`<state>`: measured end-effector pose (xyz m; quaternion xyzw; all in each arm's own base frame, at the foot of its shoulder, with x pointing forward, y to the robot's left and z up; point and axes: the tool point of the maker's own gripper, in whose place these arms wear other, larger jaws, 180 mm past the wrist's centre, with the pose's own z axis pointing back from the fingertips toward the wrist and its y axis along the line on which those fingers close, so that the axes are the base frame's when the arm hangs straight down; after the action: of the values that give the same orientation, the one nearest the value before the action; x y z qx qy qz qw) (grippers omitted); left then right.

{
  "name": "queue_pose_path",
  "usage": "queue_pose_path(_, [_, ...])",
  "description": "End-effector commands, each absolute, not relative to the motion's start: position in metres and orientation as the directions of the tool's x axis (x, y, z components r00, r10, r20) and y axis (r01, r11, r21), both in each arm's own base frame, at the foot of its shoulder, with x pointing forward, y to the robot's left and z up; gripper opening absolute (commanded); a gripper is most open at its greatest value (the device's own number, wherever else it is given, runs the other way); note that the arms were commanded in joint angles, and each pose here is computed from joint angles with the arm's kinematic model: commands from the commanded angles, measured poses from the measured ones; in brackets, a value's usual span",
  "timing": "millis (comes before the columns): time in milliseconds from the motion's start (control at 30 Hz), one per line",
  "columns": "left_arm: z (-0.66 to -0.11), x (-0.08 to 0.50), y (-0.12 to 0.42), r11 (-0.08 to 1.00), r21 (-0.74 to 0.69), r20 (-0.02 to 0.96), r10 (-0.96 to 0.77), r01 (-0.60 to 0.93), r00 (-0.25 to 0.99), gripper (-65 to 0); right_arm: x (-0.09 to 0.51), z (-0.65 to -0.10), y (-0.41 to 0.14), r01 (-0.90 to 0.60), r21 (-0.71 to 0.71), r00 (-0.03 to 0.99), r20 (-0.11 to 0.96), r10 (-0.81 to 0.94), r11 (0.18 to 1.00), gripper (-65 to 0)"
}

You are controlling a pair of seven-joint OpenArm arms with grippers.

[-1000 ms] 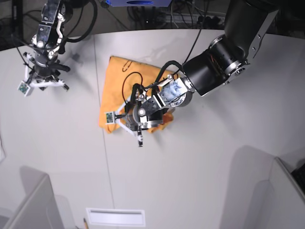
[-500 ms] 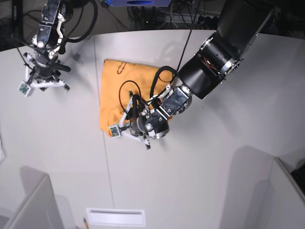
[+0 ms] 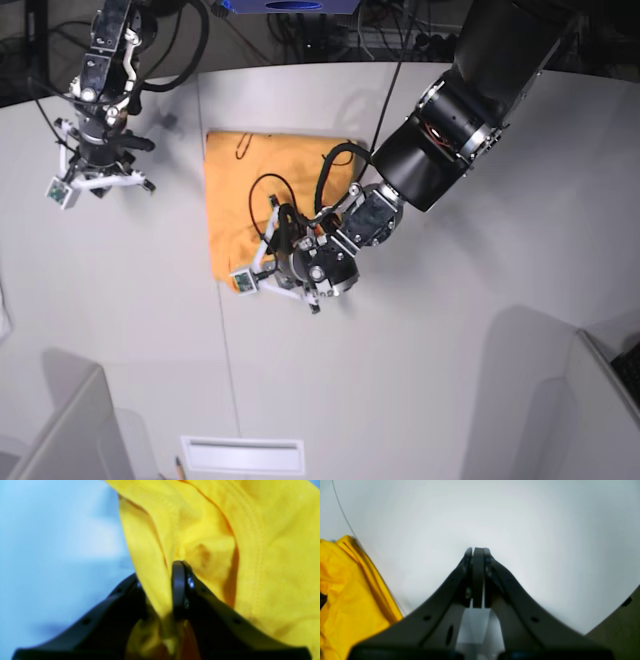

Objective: Fold the T-shirt properly
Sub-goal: 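Pull the bundle toward the table center with the left gripper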

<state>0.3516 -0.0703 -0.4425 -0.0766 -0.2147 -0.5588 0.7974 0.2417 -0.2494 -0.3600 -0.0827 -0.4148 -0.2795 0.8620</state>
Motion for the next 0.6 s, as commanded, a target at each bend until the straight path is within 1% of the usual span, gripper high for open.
queue_pose_path(0, [-0.464,0.335,-0.034,0.325,0.144,0.252,-0.925,0.935,0.283,-65.0,0.248,-0.348,-0.255,0.544,0.081,0.471,0.794,-0.384,0.835,-65.0])
queue_pose_path(133, [-0.439,0.345,-0.052,0.305,0.189,0.316,-0.919,0.934,0.236,-65.0,0.248,-0.348,-0.255,0.544,0.081,0.471,0.794,-0.384,0.835,-65.0])
queue_pose_path(333, [-0.432,0.351,-0.054,0.304,0.206,0.326,-0.917,0.93,0.227,-65.0,0.247,-0.349,-0.255,0.545,0.08,0.473,0.793,-0.384,0.835,-65.0])
queue_pose_path(367, [-0.43,0.353,-0.056,0.304,0.21,0.335,-0.915,0.929,0.224,-61.4,0.247,-0.349,-0.255,0.545,0.08,0.473,0.793,-0.384,0.835,-65.0])
queue_pose_path(500, [-0.418,0.365,-0.058,0.303,0.235,0.349,-0.913,0.923,0.211,-36.9,0.247,-0.349,-0.254,0.545,0.08,0.474,0.792,-0.385,0.835,-65.0])
queue_pose_path(567, [-0.415,0.368,-0.058,0.304,0.241,0.352,-0.912,0.922,0.209,-26.2,0.247,-0.349,-0.254,0.545,0.08,0.474,0.792,-0.385,0.835,-65.0])
